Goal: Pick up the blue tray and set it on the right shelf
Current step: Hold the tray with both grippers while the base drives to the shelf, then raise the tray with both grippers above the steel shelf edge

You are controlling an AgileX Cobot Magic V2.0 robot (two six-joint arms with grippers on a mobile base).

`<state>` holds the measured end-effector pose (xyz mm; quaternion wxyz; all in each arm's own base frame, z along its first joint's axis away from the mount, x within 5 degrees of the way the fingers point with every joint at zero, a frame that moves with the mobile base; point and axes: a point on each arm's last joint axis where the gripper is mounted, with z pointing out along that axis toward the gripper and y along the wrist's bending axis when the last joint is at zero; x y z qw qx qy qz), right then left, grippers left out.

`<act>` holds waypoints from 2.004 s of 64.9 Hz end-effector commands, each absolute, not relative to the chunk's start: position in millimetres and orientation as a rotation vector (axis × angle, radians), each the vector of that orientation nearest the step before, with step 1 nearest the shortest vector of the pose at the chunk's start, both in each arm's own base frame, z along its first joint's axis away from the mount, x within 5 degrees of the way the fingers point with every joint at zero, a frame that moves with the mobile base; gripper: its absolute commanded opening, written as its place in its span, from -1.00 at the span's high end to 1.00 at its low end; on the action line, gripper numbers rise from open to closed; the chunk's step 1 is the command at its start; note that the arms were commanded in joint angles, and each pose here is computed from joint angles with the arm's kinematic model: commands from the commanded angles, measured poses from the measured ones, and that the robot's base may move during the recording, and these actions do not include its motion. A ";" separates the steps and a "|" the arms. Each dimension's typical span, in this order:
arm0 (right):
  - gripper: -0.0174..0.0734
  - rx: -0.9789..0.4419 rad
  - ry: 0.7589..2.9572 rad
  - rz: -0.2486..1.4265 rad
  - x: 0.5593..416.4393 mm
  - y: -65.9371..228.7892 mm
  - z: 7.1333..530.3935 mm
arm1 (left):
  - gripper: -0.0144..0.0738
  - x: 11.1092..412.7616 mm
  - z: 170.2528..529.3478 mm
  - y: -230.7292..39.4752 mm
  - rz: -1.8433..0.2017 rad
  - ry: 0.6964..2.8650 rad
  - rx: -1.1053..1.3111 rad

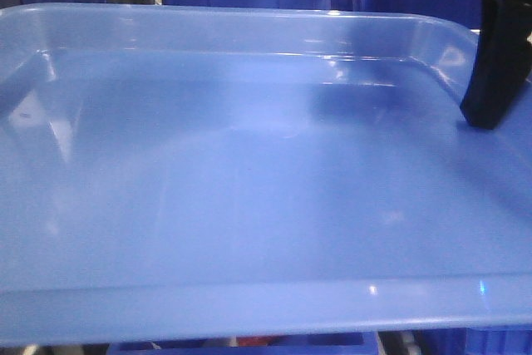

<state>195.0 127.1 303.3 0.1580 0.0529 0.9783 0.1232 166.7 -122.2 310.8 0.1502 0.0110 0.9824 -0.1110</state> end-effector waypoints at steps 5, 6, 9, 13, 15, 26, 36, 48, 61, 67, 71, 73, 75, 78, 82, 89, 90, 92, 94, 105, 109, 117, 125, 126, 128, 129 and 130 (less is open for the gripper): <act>0.14 0.149 2.704 0.406 195.6 126.1 319.3 | 0.71 163.6 321.8 -122.9 -0.360 2.784 0.039; 0.14 0.149 2.704 0.406 195.6 126.1 319.3 | 0.71 163.6 321.8 -122.9 -0.360 2.784 0.039; 0.14 0.149 2.704 0.406 195.6 126.1 319.3 | 0.71 163.6 321.8 -122.9 -0.360 2.784 0.039; 0.14 0.149 2.704 0.406 195.6 126.1 319.3 | 0.71 163.6 321.8 -122.9 -0.360 2.784 0.039; 0.14 0.149 2.704 0.406 195.6 126.1 319.3 | 0.71 163.6 321.8 -122.9 -0.360 2.784 0.039; 0.14 0.149 2.704 0.406 195.6 126.1 319.3 | 0.71 163.6 321.8 -122.9 -0.360 2.784 0.039; 0.14 0.149 2.704 0.406 195.6 126.1 319.3 | 0.71 163.6 321.8 -122.9 -0.360 2.784 0.039; 0.14 0.149 2.695 0.413 196.3 126.5 319.7 | 0.71 165.1 322.7 -124.0 -0.377 2.763 0.038; 0.14 0.136 2.673 0.425 198.1 127.1 325.9 | 0.71 173.3 330.9 -128.3 -0.445 2.652 0.038; 0.14 0.103 2.634 0.445 200.1 128.4 343.6 | 0.71 176.5 344.6 -130.8 -0.487 2.593 0.037; 0.14 0.066 2.583 0.470 202.3 129.8 360.1 | 0.71 178.5 355.1 -131.7 -0.503 2.557 0.039; 0.14 0.056 2.556 0.477 203.7 130.2 367.6 | 0.71 181.4 360.9 -132.3 -0.498 2.530 0.045; 0.14 0.050 2.529 0.483 205.7 130.4 374.9 | 0.71 183.4 364.7 -132.6 -0.492 2.513 0.050; 0.14 0.045 2.496 0.491 209.0 130.9 385.5 | 0.71 189.8 373.0 -134.0 -0.466 2.479 0.061; 0.14 0.031 2.458 0.499 215.6 133.2 399.2 | 0.71 198.8 381.4 -136.2 -0.440 2.448 0.064; 0.14 0.004 2.412 0.506 230.3 140.2 418.1 | 0.71 223.1 399.7 -144.3 -0.434 2.398 0.083; 0.14 -0.003 2.404 0.506 232.7 141.3 420.6 | 0.71 227.4 401.9 -144.5 -0.433 2.392 0.073; 0.14 -0.016 2.388 0.505 237.8 143.4 425.5 | 0.71 237.1 408.2 -146.5 -0.432 2.370 0.071; 0.14 -0.019 2.371 0.508 245.0 146.2 431.0 | 0.71 247.6 413.7 -147.4 -0.428 2.354 0.067; 0.14 0.012 2.315 0.505 283.6 153.9 446.3 | 0.71 288.5 434.7 -149.7 -0.480 2.294 0.079; 0.14 0.020 2.298 0.501 297.3 155.7 449.7 | 0.71 302.8 440.9 -151.0 -0.501 2.262 0.077; 0.14 0.023 2.260 0.491 325.5 160.3 455.0 | 0.71 327.4 448.2 -150.3 -0.502 2.203 0.066; 0.14 0.034 2.237 0.479 352.2 163.5 452.9 | 0.71 347.7 447.2 -149.8 -0.498 2.178 0.041; 0.14 0.032 2.237 0.476 354.9 164.0 452.0 | 0.71 349.7 446.5 -149.7 -0.497 2.177 0.039; 0.14 0.028 2.237 0.470 360.0 165.2 449.8 | 0.71 354.3 444.5 -149.9 -0.497 2.170 0.033; 0.14 0.027 2.237 0.467 363.0 165.4 448.4 | 0.71 356.0 443.5 -149.8 -0.497 2.167 0.031; 0.14 0.026 2.237 0.461 366.8 165.0 446.7 | 0.71 359.0 441.4 -149.8 -0.496 2.165 0.027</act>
